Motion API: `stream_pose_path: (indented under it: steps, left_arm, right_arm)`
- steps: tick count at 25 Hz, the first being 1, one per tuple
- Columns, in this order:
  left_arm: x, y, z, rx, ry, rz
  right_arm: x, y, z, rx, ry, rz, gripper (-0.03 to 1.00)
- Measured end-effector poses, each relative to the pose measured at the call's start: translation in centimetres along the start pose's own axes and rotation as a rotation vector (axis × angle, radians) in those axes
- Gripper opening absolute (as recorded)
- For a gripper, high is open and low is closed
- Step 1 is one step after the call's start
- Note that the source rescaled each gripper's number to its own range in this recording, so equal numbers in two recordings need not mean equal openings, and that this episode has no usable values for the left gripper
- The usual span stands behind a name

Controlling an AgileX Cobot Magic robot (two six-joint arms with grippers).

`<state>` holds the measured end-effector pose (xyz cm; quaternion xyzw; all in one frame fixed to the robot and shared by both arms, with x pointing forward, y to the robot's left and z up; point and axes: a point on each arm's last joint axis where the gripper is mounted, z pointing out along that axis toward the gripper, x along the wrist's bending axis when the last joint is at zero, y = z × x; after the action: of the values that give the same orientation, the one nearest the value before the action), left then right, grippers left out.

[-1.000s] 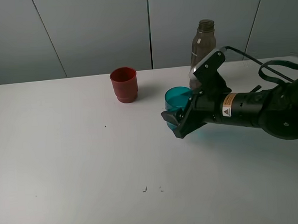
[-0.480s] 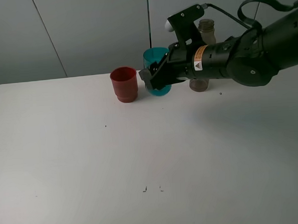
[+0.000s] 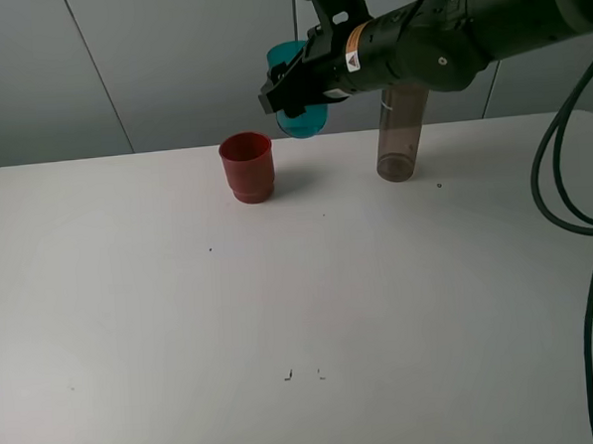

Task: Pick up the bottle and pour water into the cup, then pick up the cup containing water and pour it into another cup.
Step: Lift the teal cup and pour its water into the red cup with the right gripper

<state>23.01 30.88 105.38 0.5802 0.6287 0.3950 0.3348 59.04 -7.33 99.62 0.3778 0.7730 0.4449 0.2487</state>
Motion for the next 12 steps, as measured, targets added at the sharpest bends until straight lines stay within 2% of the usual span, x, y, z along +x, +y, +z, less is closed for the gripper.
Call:
stream_pose_path:
  steps: [12]
  left_arm:
    - [0.0,0.0,0.0,0.000,0.000,0.000]
  right_arm:
    - [-0.6,1.0,7.2,-0.018,-0.018,-0.027,0.16]
